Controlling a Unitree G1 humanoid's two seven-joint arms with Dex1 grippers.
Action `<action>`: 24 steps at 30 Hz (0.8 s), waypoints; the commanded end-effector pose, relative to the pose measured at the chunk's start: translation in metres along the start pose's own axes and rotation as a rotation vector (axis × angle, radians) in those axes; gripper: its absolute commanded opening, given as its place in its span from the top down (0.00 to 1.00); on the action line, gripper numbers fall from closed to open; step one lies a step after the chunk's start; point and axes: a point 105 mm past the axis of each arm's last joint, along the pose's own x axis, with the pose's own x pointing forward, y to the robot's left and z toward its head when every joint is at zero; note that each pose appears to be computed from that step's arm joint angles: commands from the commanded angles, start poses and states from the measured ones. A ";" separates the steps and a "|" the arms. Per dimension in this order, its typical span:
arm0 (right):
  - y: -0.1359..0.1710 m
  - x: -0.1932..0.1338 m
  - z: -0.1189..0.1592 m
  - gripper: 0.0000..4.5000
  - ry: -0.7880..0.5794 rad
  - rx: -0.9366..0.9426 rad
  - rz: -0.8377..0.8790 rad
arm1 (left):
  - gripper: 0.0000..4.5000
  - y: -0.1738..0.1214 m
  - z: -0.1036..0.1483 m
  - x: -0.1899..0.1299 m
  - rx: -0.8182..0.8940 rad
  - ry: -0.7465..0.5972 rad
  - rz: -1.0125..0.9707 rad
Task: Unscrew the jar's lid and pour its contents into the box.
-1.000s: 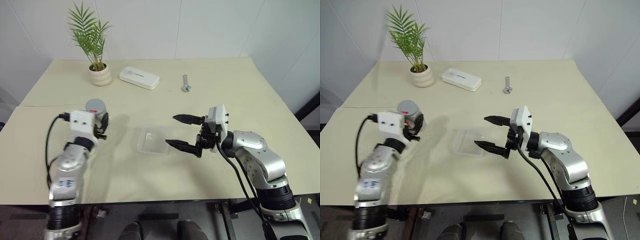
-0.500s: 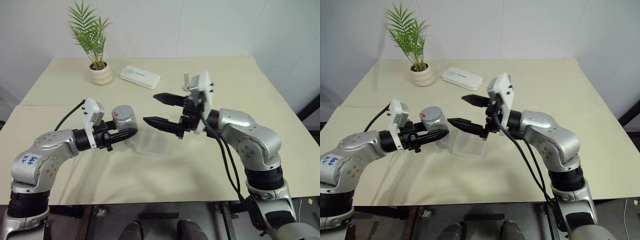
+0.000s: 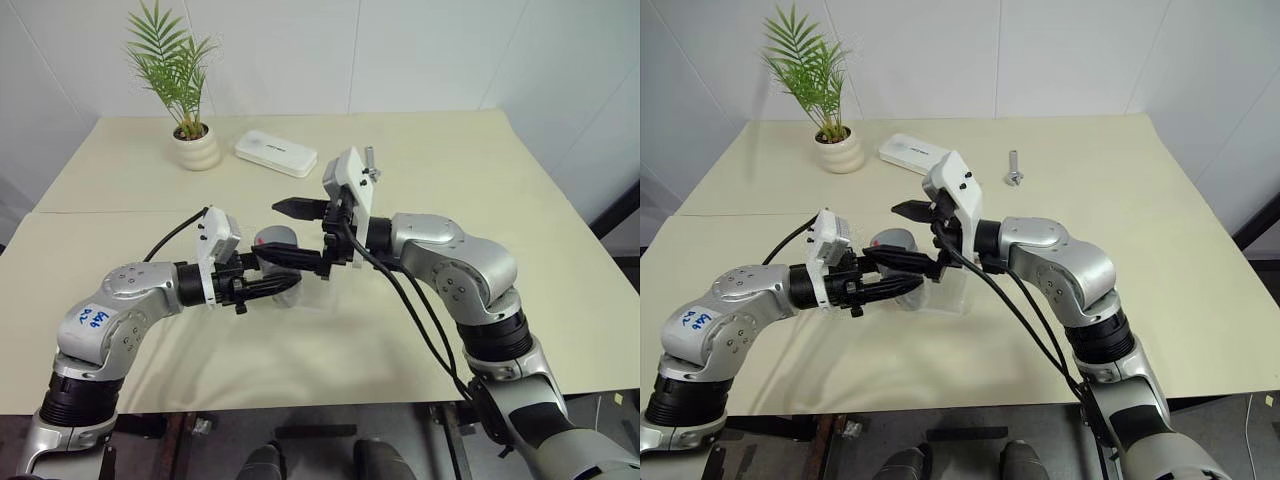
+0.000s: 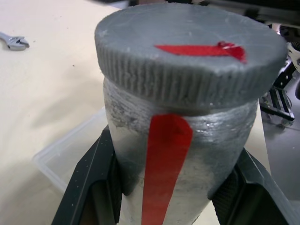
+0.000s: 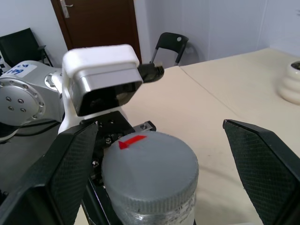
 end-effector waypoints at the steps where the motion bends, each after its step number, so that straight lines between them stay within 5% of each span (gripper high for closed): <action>1: 0.006 0.003 0.011 0.00 -0.028 -0.039 0.039 | 0.56 -0.005 0.009 -0.001 0.063 -0.013 -0.013; 5: 0.008 0.004 0.009 0.13 -0.022 -0.034 0.053 | 0.56 -0.006 0.009 -0.002 0.066 -0.012 -0.013; 9: 0.010 0.004 0.008 0.44 -0.020 -0.028 0.074 | 0.56 -0.006 0.010 -0.003 0.071 -0.011 -0.010; 15: 0.011 0.004 0.006 0.44 -0.016 -0.013 0.099 | 0.56 -0.005 0.012 -0.006 0.078 -0.005 -0.013; 24: 0.025 -0.022 0.011 0.44 0.055 -0.086 0.497 | 0.56 0.000 0.031 -0.022 0.253 -0.121 -0.171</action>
